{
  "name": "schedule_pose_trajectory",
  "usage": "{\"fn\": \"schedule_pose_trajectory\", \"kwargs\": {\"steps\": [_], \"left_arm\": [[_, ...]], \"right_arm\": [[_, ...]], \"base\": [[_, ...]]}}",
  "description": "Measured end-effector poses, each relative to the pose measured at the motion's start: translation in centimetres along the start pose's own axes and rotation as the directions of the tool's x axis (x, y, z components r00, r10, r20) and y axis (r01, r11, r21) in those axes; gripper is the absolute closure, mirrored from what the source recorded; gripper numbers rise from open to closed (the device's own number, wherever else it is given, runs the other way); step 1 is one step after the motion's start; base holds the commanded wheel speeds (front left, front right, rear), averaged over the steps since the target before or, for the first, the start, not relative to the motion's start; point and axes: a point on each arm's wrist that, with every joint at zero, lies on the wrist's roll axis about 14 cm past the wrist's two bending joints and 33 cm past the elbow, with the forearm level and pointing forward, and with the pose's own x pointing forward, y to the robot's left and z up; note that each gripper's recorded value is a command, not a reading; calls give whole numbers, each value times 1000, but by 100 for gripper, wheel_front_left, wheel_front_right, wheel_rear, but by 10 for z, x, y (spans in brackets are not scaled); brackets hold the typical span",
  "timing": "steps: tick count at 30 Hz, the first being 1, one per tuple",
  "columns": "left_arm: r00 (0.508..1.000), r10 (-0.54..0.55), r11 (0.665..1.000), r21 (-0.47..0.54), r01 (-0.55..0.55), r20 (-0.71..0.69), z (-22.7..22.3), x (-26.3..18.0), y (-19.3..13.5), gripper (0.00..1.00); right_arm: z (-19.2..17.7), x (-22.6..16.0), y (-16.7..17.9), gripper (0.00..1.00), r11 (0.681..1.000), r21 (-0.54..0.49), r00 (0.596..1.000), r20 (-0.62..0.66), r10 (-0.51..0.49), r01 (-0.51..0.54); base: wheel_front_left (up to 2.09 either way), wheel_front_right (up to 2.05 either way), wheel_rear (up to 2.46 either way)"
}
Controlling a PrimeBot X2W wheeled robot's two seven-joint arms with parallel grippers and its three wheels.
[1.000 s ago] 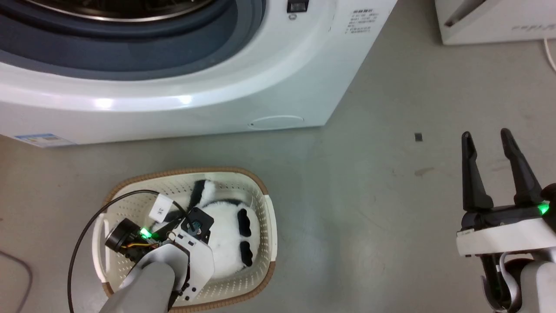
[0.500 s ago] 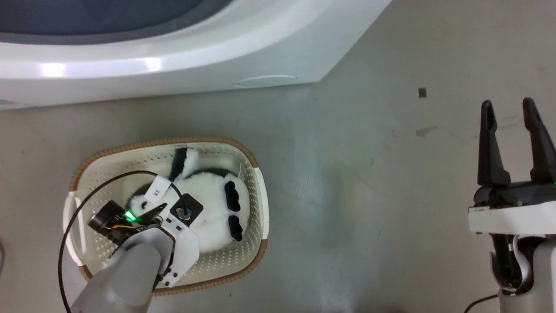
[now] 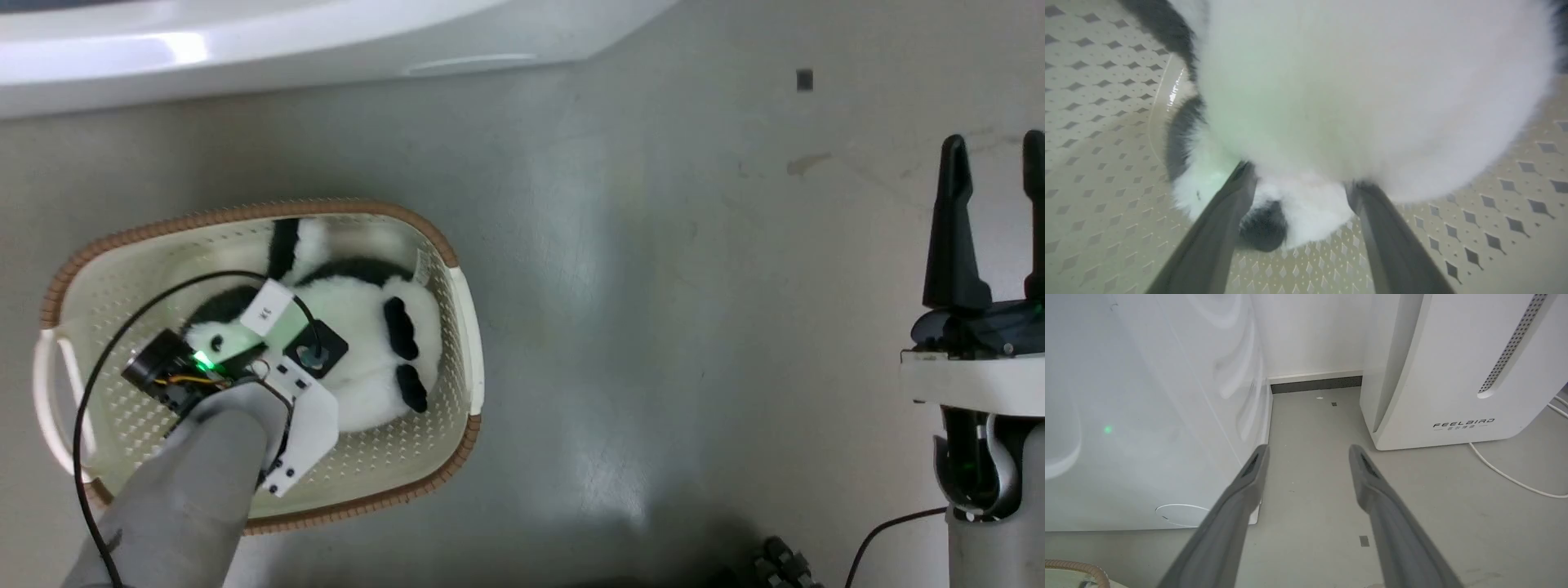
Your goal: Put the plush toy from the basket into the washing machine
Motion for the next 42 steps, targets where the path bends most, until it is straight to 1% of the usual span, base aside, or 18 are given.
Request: {"fn": "schedule_pose_trajectory", "kwargs": {"steps": [14,15,16,17,25,30,37,42], "left_arm": [[993,-37,998,38,41,-109,-20,44,1,1],[993,-39,999,33,43,-111,-20,44,1,57],[993,-39,999,33,43,-115,-21,44,1,93],[992,-41,998,34,45,-117,-21,44,1,100],[992,-44,999,19,47,-122,-21,40,2,100],[993,-44,999,13,46,-111,-17,33,1,100],[997,-47,999,-4,47,-69,-11,13,-9,100],[999,-31,999,-13,31,-32,-5,-6,-10,100]], "right_arm": [[-33,9,-19,0,999,-8,998,-41,-51,51],[-31,10,-20,0,999,-6,998,-37,-52,52],[-30,10,-20,0,999,-5,998,-31,-53,52],[-29,11,-20,0,999,-5,998,-29,-53,52],[-25,11,-20,0,999,-3,998,-18,-53,53],[-16,10,-20,0,999,1,999,-1,-52,52],[4,6,-18,0,999,16,998,32,-52,51],[21,1,-16,0,999,26,997,61,-49,47]], "base": [[0,0,0],[0,0,0],[0,0,0],[0,0,0],[0,0,0],[0,0,0],[0,0,0],[0,0,0]]}}
